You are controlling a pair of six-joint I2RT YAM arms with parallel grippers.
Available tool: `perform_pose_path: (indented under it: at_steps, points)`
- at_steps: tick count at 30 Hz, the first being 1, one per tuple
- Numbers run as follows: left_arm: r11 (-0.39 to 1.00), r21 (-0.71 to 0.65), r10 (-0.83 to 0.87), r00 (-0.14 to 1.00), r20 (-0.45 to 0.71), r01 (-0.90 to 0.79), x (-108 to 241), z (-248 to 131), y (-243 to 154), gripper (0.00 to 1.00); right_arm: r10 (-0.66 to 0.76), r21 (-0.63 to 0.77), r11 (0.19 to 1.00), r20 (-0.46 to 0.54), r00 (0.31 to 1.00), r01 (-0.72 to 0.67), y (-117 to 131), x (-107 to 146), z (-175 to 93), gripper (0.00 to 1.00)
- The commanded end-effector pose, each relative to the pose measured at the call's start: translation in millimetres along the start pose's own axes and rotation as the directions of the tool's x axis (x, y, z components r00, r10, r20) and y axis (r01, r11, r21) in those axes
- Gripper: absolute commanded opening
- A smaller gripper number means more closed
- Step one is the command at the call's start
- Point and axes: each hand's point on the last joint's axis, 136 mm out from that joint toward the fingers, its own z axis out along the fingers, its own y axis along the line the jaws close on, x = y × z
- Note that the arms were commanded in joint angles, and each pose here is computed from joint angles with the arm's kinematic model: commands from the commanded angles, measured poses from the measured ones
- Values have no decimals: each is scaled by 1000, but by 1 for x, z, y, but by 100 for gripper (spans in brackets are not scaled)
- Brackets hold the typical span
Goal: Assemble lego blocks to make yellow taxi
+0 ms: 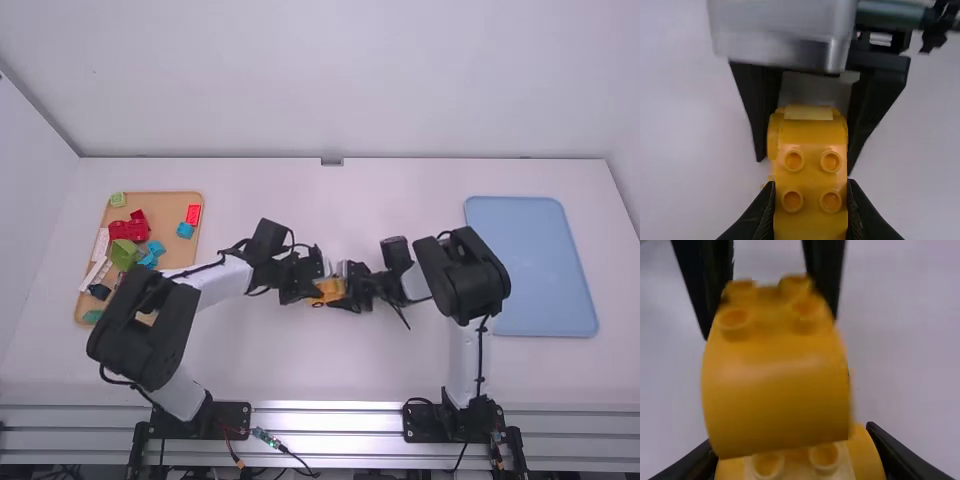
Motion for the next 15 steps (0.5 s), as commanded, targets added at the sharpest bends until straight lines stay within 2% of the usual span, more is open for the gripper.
perform_pose_path:
  at_steps: [1, 6, 15]
  points:
    - [1000, 22, 19, 1000, 21, -20, -2, 1, -3, 2, 70, 21, 997, -35, 997, -69, 8, 12, 2, 51]
    - [1000, 2, 29, 999, 19, -29, -2, 1, 1, 2, 114, 75, 991, -39, 993, -111, 4, 15, -1, 52]
    - [999, 21, 36, 999, 30, -37, 0, 8, 0, 2, 126, 73, 990, -42, 991, -122, 6, 16, -1, 52]
